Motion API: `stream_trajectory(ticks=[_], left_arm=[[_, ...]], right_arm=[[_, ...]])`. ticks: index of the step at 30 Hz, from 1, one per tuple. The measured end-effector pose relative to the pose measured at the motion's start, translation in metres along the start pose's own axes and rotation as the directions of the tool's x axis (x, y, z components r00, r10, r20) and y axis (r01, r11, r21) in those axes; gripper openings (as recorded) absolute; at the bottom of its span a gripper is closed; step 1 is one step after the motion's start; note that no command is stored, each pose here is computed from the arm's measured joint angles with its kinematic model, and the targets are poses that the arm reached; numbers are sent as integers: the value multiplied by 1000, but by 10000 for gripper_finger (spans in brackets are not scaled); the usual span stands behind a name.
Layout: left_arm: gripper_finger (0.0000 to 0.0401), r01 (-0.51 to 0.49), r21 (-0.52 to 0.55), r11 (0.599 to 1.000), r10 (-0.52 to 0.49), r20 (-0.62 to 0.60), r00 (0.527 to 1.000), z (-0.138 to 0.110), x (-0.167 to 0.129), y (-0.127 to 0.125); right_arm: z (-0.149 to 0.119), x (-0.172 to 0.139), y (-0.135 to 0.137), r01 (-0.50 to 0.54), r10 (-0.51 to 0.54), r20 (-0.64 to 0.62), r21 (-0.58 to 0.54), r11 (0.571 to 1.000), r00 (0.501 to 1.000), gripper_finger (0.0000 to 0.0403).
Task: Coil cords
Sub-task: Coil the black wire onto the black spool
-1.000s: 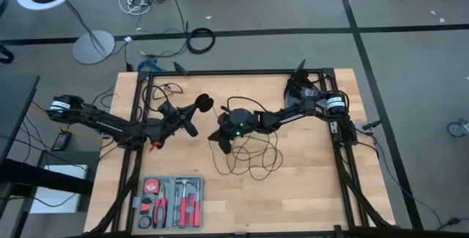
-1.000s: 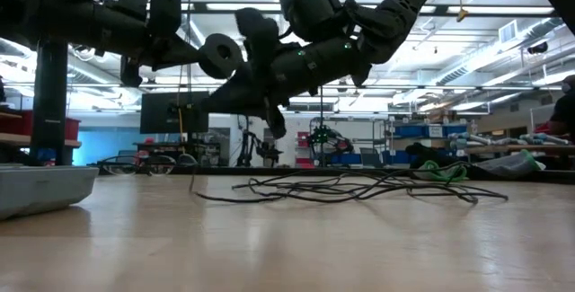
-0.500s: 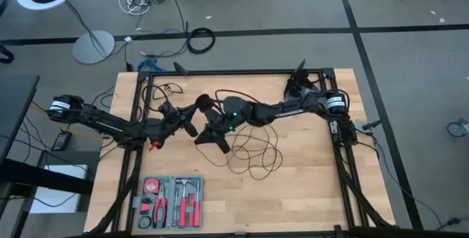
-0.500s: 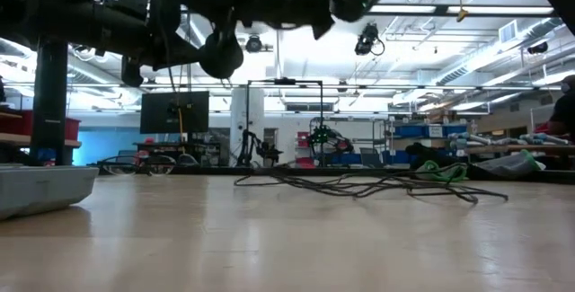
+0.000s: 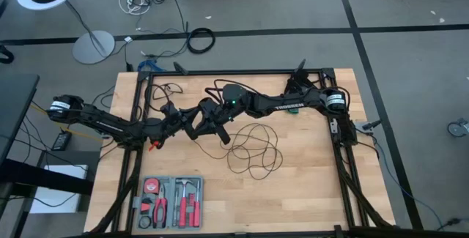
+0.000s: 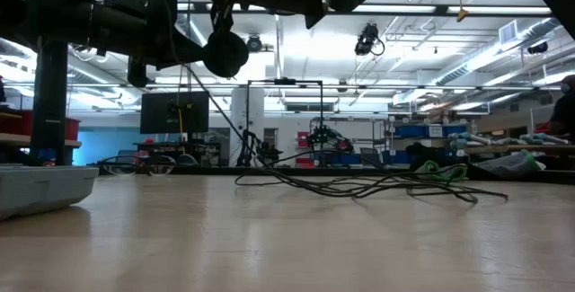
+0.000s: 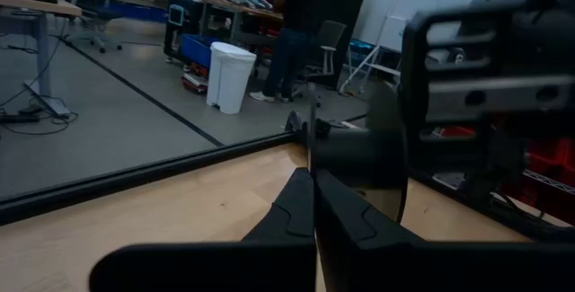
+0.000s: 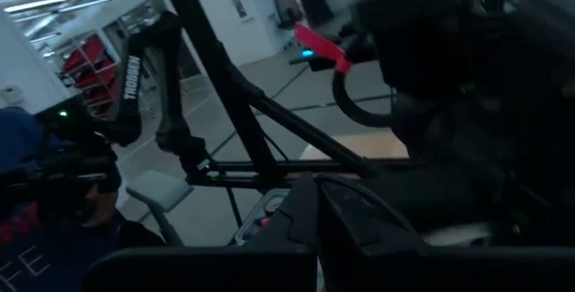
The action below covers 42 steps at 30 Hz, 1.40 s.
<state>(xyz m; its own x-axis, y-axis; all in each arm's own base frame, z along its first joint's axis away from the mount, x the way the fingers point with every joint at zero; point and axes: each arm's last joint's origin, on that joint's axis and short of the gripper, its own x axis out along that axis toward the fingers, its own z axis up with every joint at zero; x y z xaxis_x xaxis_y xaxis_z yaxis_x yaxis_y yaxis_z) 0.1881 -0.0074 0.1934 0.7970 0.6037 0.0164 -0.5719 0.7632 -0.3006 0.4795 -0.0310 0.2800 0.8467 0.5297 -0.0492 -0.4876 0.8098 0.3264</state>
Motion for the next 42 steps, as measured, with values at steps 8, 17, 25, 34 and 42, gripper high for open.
stream_trajectory(ticks=[8,17,25,34,42], left_arm=[[0,4,4,1000,-4,-6,1000,-1,0,0],[0,26,-6,1000,-26,-1,1000,1,0,-1],[0,49,-15,999,-49,-3,999,1,0,-2],[0,120,-54,991,-117,56,992,9,-1,-5],[0,235,-96,967,-229,70,971,12,-2,-9]], right_arm=[[10,-4,1,-119,122,45,-56,991,992,0],[21,-8,0,-38,71,161,-199,979,984,0],[19,-2,3,89,-29,209,-284,955,978,0],[18,4,10,154,-72,241,-341,927,968,0],[19,4,8,210,-120,260,-351,913,958,0]])
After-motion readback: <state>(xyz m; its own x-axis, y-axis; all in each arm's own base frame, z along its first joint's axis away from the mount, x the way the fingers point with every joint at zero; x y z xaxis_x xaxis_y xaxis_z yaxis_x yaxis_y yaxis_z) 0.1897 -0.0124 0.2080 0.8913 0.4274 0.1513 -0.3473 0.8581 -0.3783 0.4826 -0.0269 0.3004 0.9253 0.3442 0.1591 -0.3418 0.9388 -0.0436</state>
